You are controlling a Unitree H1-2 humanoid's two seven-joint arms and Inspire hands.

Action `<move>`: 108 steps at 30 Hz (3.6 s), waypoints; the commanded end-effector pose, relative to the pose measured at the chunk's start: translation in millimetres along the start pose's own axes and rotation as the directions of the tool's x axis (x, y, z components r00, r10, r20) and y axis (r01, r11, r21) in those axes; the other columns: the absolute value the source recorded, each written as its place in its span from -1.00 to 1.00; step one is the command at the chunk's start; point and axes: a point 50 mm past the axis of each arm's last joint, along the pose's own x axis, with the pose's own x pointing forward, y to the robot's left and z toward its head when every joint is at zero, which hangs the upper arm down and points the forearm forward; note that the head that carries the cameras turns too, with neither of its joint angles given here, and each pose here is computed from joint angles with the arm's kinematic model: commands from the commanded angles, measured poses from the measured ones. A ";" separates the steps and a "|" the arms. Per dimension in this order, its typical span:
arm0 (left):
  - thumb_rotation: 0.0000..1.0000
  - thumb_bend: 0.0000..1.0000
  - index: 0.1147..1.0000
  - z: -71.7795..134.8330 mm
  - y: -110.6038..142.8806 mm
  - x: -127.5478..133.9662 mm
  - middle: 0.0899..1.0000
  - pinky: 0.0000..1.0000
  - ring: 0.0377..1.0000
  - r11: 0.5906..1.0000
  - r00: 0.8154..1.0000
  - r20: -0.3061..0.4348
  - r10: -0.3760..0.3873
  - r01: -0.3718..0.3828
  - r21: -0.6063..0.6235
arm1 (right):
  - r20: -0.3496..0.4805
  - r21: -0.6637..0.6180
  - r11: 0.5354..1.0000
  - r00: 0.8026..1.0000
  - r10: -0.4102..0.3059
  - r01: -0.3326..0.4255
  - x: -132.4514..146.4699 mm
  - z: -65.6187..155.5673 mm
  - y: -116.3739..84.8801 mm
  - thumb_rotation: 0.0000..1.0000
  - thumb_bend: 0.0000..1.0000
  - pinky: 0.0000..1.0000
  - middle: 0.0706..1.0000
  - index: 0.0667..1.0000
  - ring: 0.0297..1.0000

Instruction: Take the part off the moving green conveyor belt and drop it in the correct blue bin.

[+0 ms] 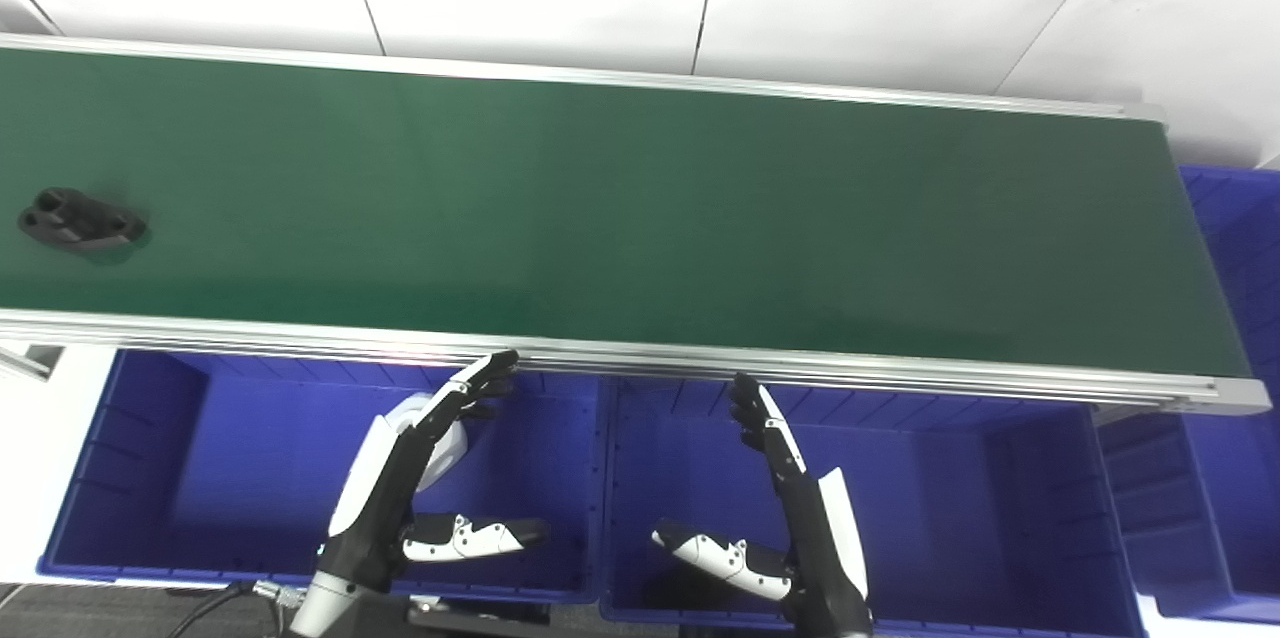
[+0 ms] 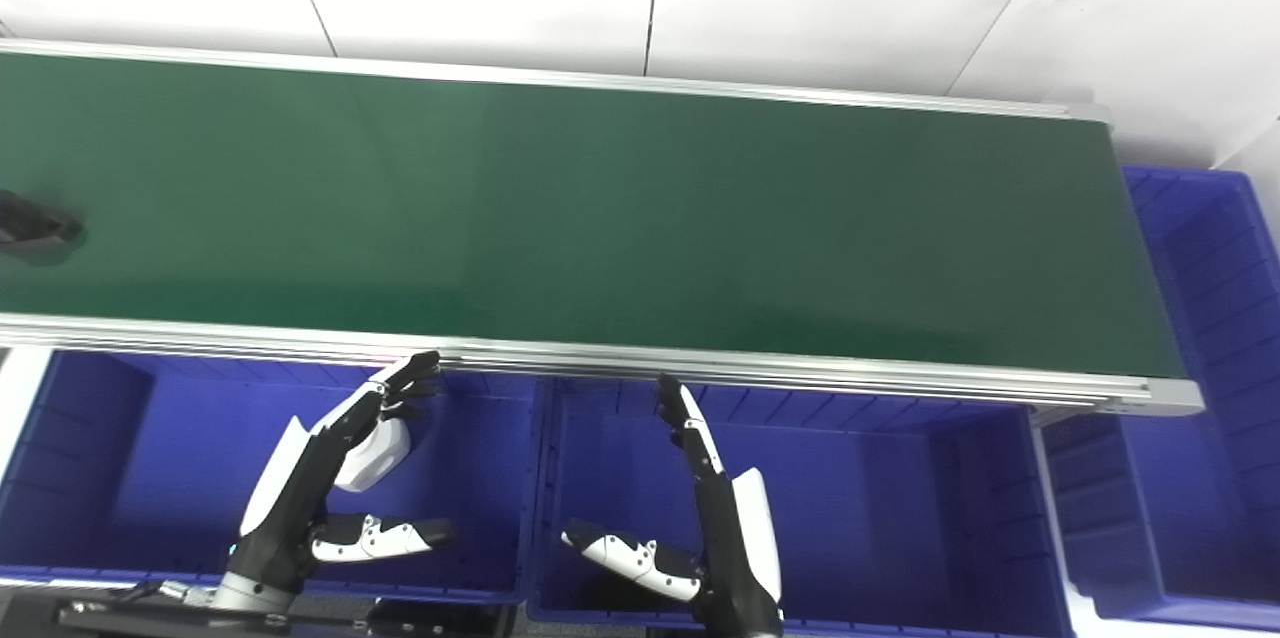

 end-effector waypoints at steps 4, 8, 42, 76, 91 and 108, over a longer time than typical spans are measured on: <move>0.08 0.71 0.72 3.5 6.5 0.1 0.70 0.44 0.60 1.000 0.999 0.045 -0.020 0.020 0.005 | 0.061 0.036 0.999 0.998 0.007 -0.010 0.7 10.0 10.5 -0.10 0.68 0.74 0.81 0.88 0.79; -0.01 0.68 0.72 3.1 5.7 0.5 0.69 0.40 0.58 0.999 0.999 0.035 -0.024 0.025 -0.024 | 0.065 0.026 1.000 0.998 0.007 -0.009 0.8 8.1 10.2 -0.11 0.67 0.73 0.81 0.88 0.79; -0.04 0.71 0.68 -9.2 -5.3 3.5 0.66 0.39 0.57 0.999 0.999 0.025 -0.031 0.030 0.013 | 0.053 0.039 0.999 0.999 0.004 -0.006 3.7 -10.8 8.2 -0.13 0.65 0.76 0.81 0.87 0.79; -0.06 0.69 0.47 -23.7 -28.4 17.1 0.49 0.23 0.43 0.999 0.999 0.009 -0.044 0.044 0.026 | 0.126 -0.035 0.998 0.991 -0.043 0.048 13.0 -30.3 -11.2 -0.16 0.60 0.86 0.83 0.94 0.87; -0.09 0.66 0.47 -25.1 -24.9 17.7 0.49 0.22 0.43 0.999 0.999 0.014 -0.040 0.040 0.032 | 0.368 -0.029 0.992 0.924 -0.104 0.123 33.2 34.3 -50.4 -0.09 0.59 1.00 0.91 0.94 0.96; -0.11 0.64 0.46 -29.4 -20.0 22.5 0.48 0.23 0.41 0.998 0.999 0.026 -0.026 0.024 0.060 | 0.485 -0.131 0.990 0.874 0.027 0.042 107.4 103.2 -72.1 0.09 0.57 0.46 0.70 0.77 0.64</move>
